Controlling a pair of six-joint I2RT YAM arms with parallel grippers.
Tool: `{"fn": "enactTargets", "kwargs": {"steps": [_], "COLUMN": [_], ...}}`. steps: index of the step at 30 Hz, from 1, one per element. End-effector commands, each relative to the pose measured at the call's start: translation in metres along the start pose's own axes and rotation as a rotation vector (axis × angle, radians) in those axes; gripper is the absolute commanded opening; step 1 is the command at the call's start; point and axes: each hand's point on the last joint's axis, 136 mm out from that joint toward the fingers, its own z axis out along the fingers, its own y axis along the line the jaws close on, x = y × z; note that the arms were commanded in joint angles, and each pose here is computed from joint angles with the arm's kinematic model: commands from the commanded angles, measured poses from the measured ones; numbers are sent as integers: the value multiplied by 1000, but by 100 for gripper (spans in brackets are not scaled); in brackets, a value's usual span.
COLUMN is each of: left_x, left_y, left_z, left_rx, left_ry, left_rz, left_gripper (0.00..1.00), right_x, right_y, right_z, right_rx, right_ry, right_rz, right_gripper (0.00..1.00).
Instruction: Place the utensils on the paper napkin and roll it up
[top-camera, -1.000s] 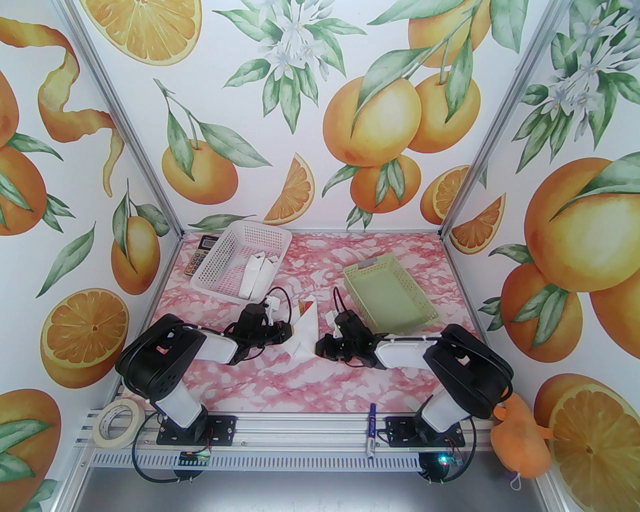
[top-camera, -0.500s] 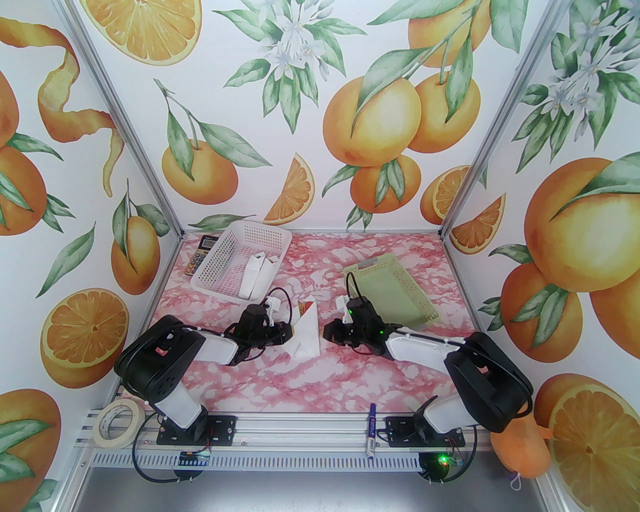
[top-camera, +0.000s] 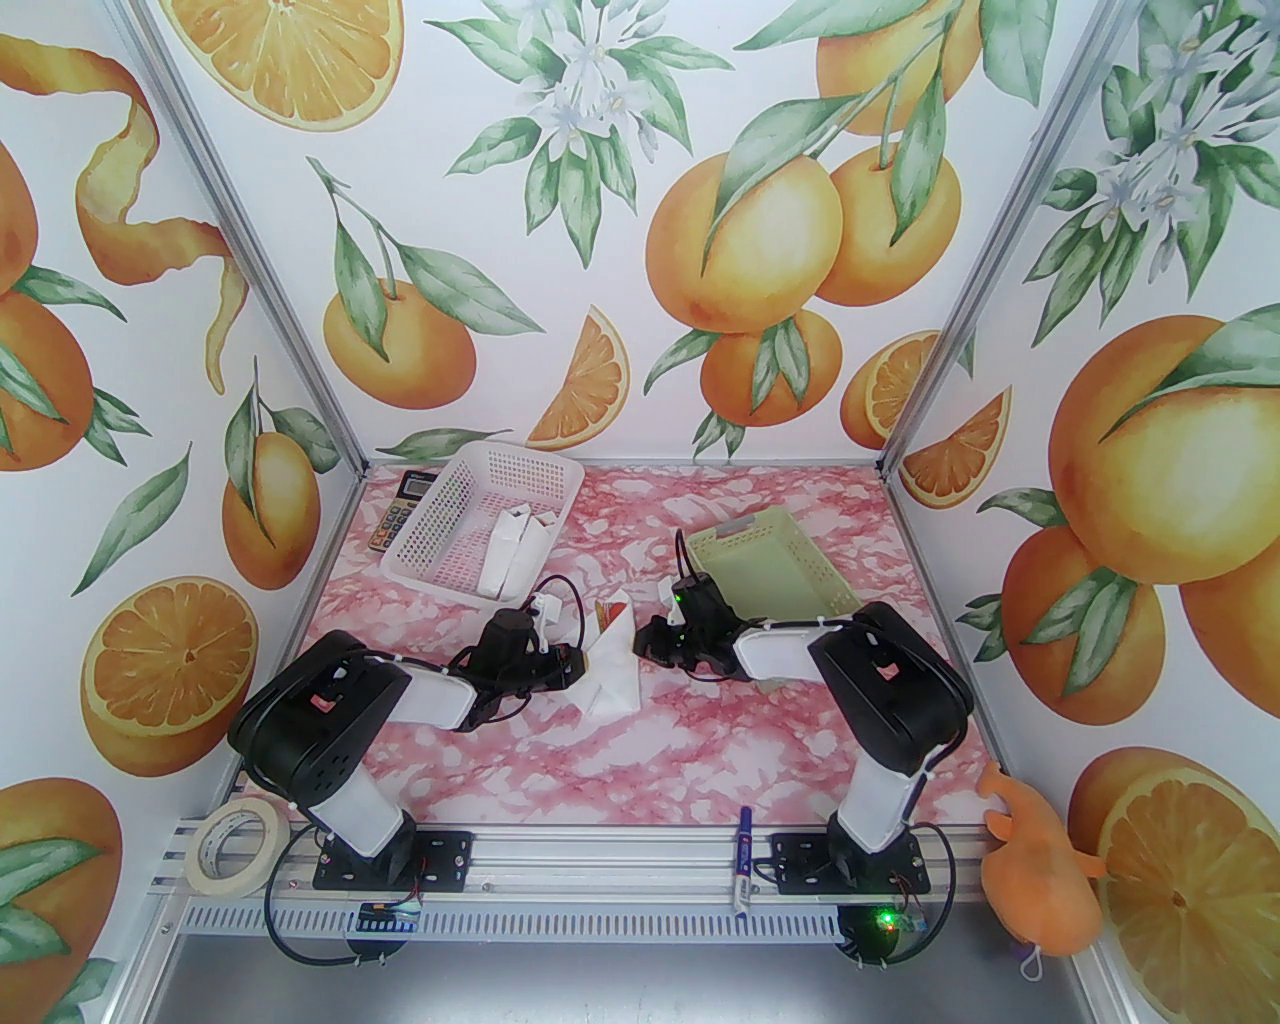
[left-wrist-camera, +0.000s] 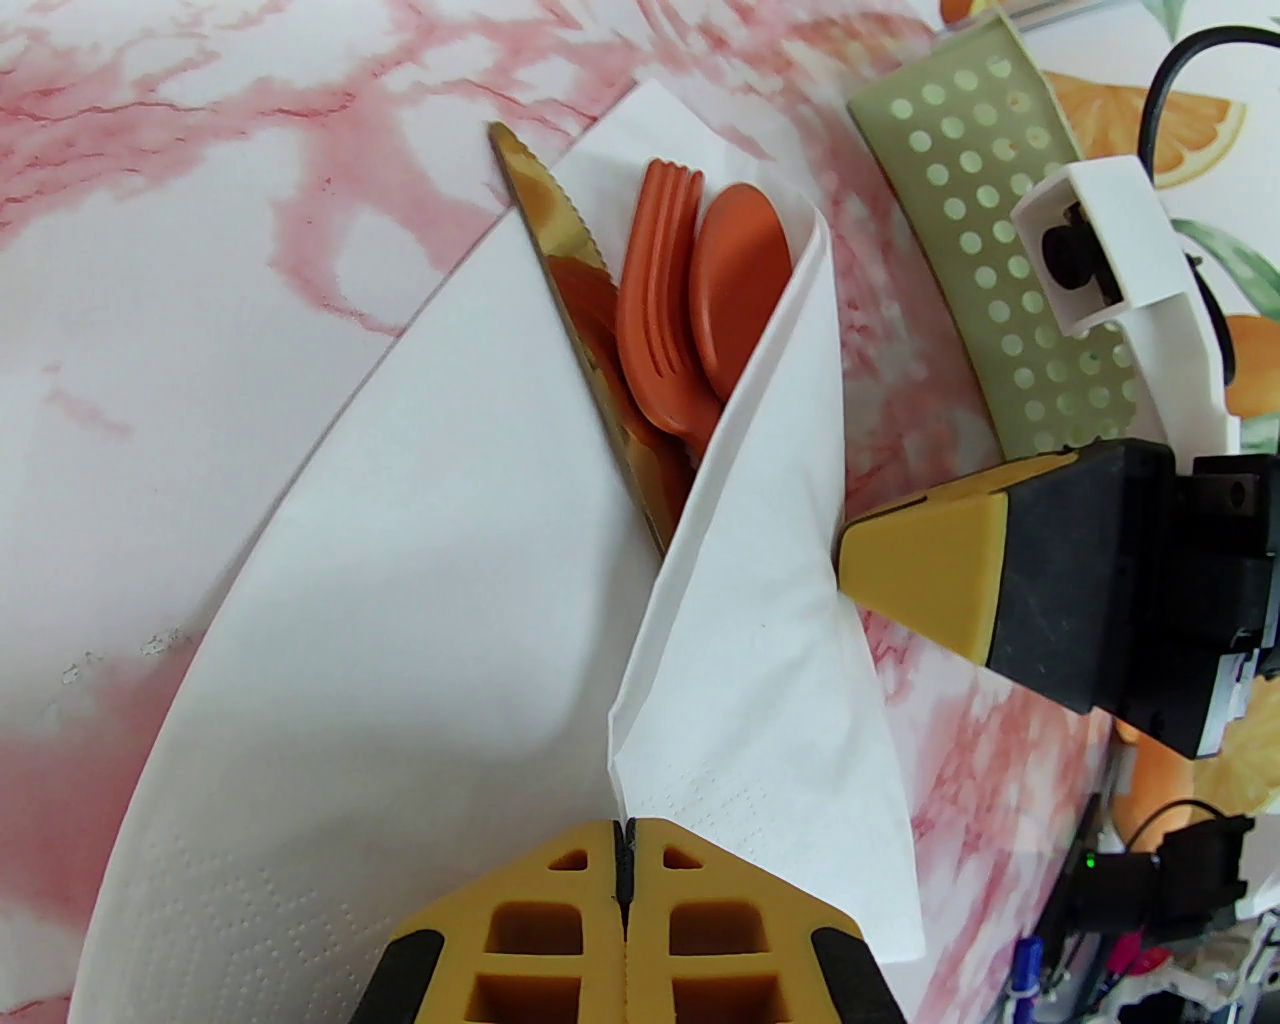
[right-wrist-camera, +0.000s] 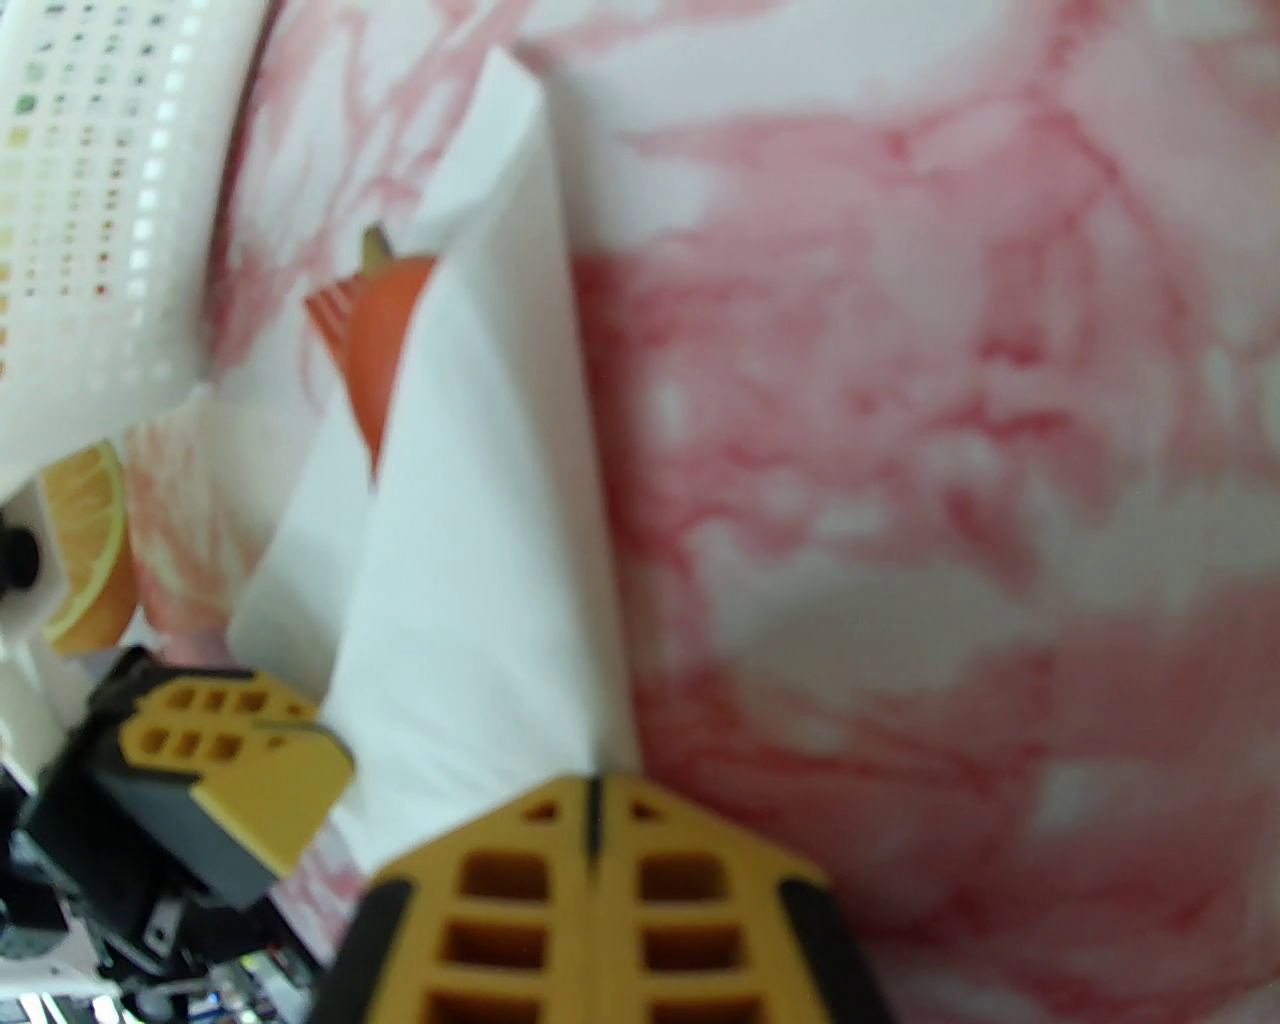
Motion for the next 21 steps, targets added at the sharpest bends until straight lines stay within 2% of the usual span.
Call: {"fn": "enactTargets", "kwargs": {"steps": [1, 13, 21], "left_x": [30, 30, 30], "left_y": [23, 23, 23], "left_z": [-3, -3, -2], "left_rx": [-89, -96, -93], "left_ry": [96, 98, 103], "left_rz": [-32, -34, -33], "left_gripper": [0, 0, 0], "right_x": [-8, 9, -10], "right_y": [-4, -35, -3], "right_z": [4, -2, -14], "right_rx": [16, 136, 80], "right_ry": [-22, 27, -2], "right_rz": [-6, -25, -67], "right_gripper": [0, 0, 0]}}
